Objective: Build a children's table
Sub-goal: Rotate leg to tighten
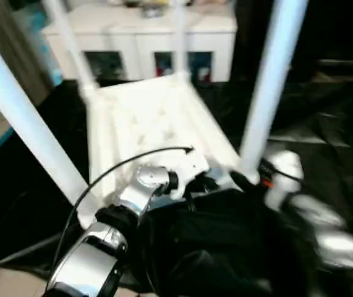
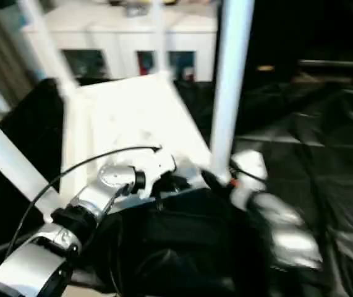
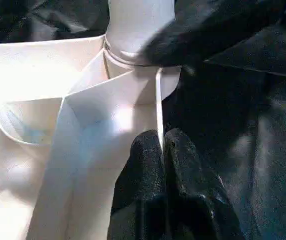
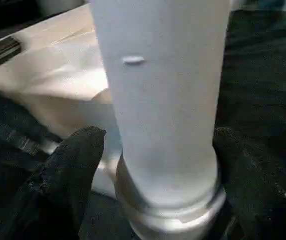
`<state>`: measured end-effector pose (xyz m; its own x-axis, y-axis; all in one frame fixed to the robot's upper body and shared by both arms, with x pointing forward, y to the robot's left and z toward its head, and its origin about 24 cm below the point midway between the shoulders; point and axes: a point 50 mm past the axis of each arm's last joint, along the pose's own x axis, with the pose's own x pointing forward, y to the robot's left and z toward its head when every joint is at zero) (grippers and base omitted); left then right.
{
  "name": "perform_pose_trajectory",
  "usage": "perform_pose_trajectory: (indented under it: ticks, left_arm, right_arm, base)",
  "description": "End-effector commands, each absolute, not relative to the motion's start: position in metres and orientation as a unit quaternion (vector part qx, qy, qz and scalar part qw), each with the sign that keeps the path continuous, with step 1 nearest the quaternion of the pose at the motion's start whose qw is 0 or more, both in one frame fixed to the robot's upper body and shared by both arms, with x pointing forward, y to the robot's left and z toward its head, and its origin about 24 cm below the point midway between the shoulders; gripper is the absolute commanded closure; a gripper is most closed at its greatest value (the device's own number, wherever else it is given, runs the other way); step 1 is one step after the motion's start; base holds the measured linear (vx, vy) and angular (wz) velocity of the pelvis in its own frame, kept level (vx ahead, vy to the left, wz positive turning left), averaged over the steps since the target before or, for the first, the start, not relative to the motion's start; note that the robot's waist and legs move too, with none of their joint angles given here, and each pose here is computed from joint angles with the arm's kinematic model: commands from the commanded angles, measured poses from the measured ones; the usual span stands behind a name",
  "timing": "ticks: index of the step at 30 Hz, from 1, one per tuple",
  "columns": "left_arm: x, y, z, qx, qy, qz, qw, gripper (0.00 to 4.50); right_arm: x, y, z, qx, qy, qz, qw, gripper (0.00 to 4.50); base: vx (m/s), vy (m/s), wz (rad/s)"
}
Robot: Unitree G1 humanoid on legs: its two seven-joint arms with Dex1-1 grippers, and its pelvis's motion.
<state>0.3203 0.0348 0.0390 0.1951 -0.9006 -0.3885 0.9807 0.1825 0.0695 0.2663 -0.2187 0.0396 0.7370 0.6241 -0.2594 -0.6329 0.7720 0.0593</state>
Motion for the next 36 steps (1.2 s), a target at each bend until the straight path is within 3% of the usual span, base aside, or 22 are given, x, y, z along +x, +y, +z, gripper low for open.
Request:
perform_pose_trajectory:
  ticks: [1,6,14,22,24,26,31,34,36]
  left_arm:
    - [0.322,0.034,0.047,0.153,0.105,-0.624,0.759,4.50]
    - [0.320,0.039,0.047,0.155,0.094,-0.635,0.751,4.50]
    - [0.315,0.041,0.049,0.126,0.075,-0.647,0.748,4.50]
    - [0.314,0.047,0.053,0.113,0.068,-0.644,0.754,4.50]
    - [0.316,0.052,0.057,0.108,0.074,-0.643,0.754,4.05]
    - [0.316,0.055,0.059,0.099,0.075,-0.642,0.756,3.92]
    - [0.310,0.076,0.067,0.068,0.109,-0.616,0.777,3.55]
    - [0.306,0.087,0.067,0.065,0.126,-0.597,0.790,3.48]
    - [0.297,0.102,0.064,0.056,0.144,-0.571,0.806,3.14]
  right_arm:
    - [0.258,-0.216,0.044,-0.010,0.137,0.400,0.906,0.75]
    - [0.244,-0.234,0.064,-0.017,0.141,0.446,0.884,0.75]
    - [0.231,-0.235,0.076,-0.002,0.151,0.497,0.855,0.75]
    - [0.228,-0.213,0.078,0.028,0.147,0.534,0.832,0.75]
    - [0.227,-0.203,0.075,0.032,0.152,0.546,0.823,0.71]
    - [0.228,-0.200,0.072,0.032,0.151,0.543,0.825,0.71]
    - [0.257,-0.181,0.058,0.030,0.123,0.459,0.879,0.71]
    - [0.260,-0.175,0.056,0.038,0.119,0.455,0.882,0.71]
    - [0.260,-0.169,0.055,0.042,0.117,0.458,0.880,0.71]
  base:
    - [0.053,-0.006,0.05]
    - [0.000,0.000,0.00]
    - [0.000,0.000,0.00]
    - [0.000,0.000,0.00]
    - [0.000,0.000,0.00]
    - [0.000,0.000,0.00]
    - [0.000,0.000,0.00]
    - [0.000,0.000,0.00]
    - [0.000,0.000,0.00]
